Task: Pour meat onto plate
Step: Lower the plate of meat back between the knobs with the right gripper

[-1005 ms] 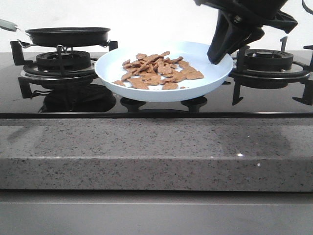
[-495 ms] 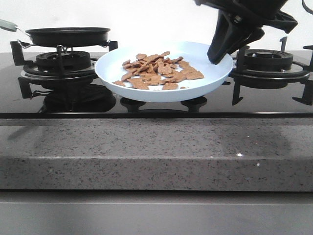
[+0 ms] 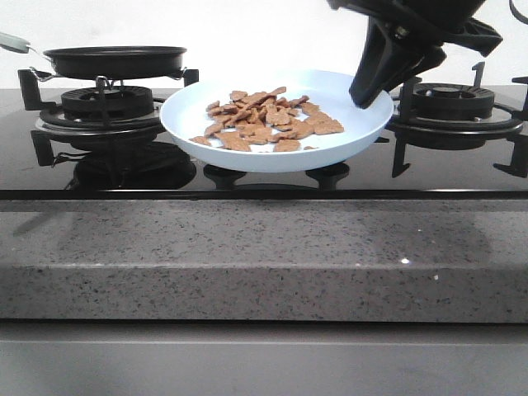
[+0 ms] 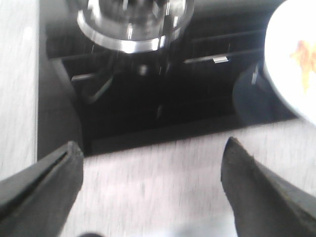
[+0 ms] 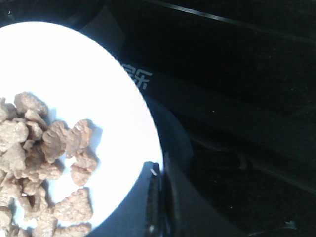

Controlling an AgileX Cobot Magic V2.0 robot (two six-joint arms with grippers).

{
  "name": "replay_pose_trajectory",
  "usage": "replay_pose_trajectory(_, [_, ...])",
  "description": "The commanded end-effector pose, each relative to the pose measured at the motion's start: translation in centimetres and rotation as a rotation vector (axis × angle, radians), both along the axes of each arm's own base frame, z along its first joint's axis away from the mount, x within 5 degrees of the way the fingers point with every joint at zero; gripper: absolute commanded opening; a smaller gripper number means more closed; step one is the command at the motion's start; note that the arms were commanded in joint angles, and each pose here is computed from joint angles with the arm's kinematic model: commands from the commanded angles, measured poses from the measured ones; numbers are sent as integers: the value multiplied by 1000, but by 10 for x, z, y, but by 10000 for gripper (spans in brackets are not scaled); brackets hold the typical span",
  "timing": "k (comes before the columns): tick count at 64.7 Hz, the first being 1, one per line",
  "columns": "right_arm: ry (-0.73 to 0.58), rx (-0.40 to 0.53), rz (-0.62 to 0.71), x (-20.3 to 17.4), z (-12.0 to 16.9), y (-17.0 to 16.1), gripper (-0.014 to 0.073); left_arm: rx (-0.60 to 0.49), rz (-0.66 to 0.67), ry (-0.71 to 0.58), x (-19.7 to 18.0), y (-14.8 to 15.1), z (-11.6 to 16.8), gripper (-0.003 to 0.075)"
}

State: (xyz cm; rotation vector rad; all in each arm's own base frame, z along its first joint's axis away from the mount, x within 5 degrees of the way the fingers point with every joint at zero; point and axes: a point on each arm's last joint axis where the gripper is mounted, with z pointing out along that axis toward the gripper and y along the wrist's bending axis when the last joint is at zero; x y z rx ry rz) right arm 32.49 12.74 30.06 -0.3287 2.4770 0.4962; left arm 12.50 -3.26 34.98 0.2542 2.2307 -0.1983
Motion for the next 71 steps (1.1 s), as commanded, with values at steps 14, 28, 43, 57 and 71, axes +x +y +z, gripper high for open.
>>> replay_pose_trajectory(14, [-104,42,-14,-1,23,0,-111,-40,3,-129,-18,3,7,566])
replay_pose_trajectory(28, [-83,42,0,-2,28,0,-111,-40,3,-130,-18,3,8,566])
replay_pose_trajectory(43, [-97,69,-43,19,62,-24,-111,-48,7,-164,-16,3,10,566])
replay_pose_trajectory(57, [-79,77,-65,60,66,-34,-111,-54,8,-182,-15,3,12,566])
replay_pose_trajectory(71, [-76,75,-57,100,53,-28,-111,-54,8,-182,-15,3,12,566])
